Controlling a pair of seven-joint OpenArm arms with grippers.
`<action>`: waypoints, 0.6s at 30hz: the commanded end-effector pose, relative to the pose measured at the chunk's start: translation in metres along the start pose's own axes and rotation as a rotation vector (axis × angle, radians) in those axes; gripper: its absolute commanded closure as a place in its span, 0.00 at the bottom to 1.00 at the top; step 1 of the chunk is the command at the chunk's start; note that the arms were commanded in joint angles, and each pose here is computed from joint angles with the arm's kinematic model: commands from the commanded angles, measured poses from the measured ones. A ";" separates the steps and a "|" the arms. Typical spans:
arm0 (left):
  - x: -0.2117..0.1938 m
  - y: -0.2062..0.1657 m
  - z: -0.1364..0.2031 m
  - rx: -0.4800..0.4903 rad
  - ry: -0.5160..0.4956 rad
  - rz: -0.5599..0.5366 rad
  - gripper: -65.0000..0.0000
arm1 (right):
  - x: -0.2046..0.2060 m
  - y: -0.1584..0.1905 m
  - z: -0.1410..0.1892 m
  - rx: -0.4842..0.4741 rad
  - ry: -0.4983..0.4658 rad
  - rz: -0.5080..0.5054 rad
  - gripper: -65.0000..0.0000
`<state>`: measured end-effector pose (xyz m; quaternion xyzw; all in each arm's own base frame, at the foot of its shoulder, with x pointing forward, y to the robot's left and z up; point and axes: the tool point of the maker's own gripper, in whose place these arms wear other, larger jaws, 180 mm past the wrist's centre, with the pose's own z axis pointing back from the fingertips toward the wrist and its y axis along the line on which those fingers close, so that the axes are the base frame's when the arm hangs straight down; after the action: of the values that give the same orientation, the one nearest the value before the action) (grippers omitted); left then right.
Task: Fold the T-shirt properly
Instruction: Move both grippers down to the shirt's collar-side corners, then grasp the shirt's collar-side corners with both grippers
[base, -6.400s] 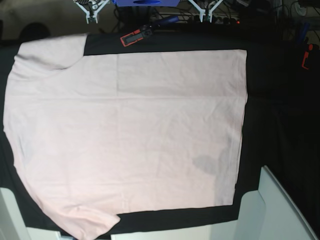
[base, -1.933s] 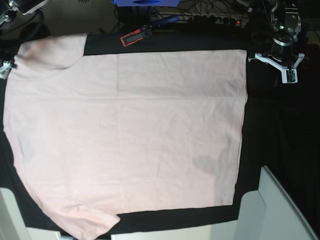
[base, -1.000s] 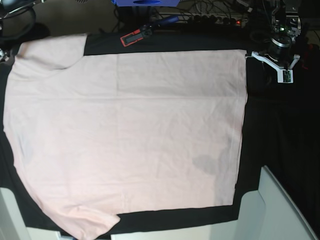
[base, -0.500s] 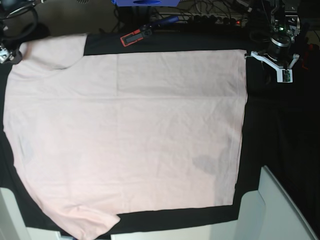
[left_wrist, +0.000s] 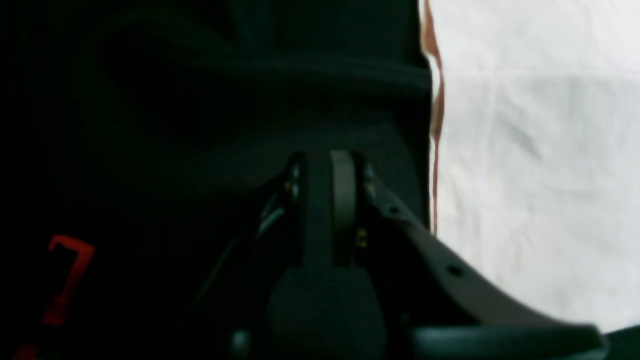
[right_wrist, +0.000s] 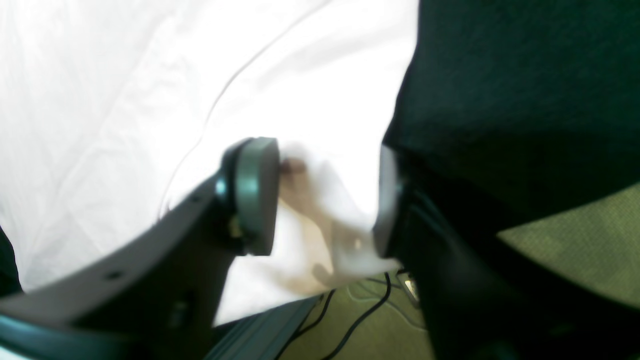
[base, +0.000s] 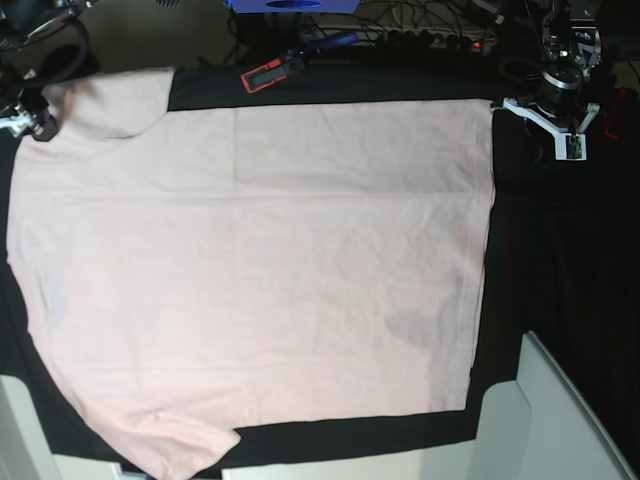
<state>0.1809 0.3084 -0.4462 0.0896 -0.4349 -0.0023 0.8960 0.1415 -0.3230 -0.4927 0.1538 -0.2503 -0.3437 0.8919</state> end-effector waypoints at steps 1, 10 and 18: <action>0.011 0.006 0.000 0.005 -0.036 -0.010 0.87 | 0.002 -0.001 0.002 -0.005 0.006 0.016 0.66; 0.003 0.003 0.004 -0.002 -0.015 -0.010 0.82 | 0.000 -0.002 0.002 -0.006 0.012 0.015 1.00; -0.010 0.003 0.013 -0.007 0.006 0.152 0.44 | 0.000 -0.002 0.002 -0.007 0.013 0.016 1.00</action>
<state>0.1621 0.3027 -0.4529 0.0426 -0.4280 0.0725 0.8999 0.1363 -0.3157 -0.4979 0.1586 -0.2361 -0.3435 0.8951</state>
